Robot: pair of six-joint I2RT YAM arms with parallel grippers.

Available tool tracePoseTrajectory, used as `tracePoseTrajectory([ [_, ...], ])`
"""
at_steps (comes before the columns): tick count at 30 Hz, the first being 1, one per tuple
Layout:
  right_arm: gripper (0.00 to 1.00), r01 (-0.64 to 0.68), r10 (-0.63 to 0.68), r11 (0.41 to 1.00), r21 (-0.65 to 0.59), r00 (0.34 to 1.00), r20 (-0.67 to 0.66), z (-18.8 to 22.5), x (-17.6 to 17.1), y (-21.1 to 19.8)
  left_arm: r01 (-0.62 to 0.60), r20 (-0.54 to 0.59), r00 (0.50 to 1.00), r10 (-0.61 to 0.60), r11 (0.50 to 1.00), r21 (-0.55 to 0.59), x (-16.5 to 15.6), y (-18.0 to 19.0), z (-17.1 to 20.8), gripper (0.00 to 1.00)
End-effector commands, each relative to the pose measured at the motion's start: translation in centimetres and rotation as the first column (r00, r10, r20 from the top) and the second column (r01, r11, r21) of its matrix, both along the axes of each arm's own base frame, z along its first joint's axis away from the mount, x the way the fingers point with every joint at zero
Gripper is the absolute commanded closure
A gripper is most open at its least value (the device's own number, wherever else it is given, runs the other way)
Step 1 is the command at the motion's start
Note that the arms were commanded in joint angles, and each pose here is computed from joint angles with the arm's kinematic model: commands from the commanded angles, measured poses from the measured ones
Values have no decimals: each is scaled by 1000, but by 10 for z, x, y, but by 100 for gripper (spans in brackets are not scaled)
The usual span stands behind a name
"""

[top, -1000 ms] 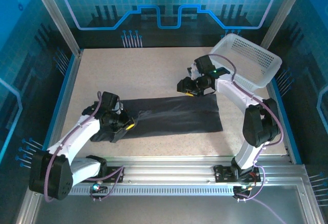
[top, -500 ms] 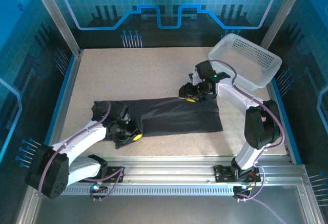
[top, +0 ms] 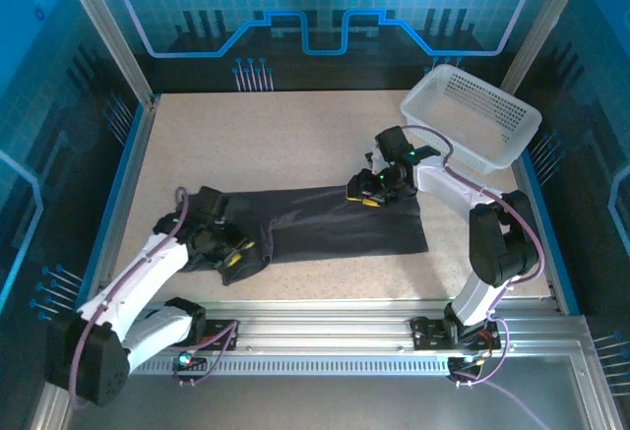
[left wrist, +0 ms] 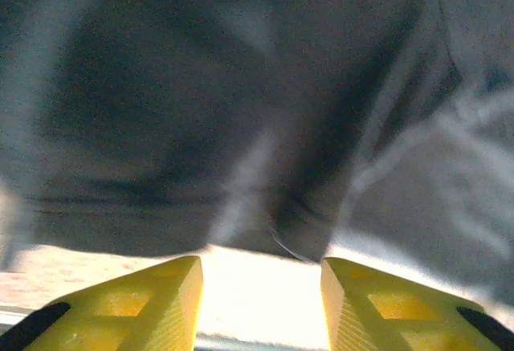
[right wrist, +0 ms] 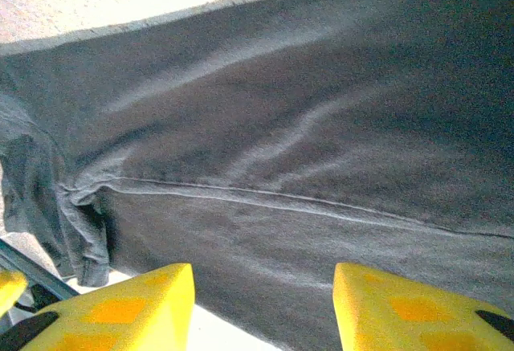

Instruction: Fold and stack the t-shirts

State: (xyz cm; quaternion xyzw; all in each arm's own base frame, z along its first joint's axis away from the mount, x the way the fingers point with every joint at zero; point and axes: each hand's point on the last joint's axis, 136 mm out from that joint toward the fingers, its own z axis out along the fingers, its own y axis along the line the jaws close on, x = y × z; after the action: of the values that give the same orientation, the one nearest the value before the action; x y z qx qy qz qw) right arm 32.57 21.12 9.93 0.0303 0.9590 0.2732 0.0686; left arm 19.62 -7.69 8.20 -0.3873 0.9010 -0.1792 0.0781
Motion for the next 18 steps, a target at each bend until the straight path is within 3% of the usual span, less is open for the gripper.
tracePoseTrajectory([
  [1, 50, -15, 15, 1000, 4, 1000, 19, -1, -1, 0, -92, -55, 994, 100, 988, 122, -19, 47, -17, 56],
  [4, 50, -14, 14, 1000, -3, 1000, -24, -16, 0, -5, -164, 24, 986, 163, 981, 105, 3, 65, -22, 55],
  [13, 49, 62, -73, 995, -81, 988, -134, -56, 12, -40, -148, 134, 982, 132, 982, 116, 57, 103, -31, 53],
  [18, 49, 81, -101, 989, -122, 980, -172, -67, 17, -50, -100, 113, 990, 83, 984, 150, 69, 110, -39, 60],
])
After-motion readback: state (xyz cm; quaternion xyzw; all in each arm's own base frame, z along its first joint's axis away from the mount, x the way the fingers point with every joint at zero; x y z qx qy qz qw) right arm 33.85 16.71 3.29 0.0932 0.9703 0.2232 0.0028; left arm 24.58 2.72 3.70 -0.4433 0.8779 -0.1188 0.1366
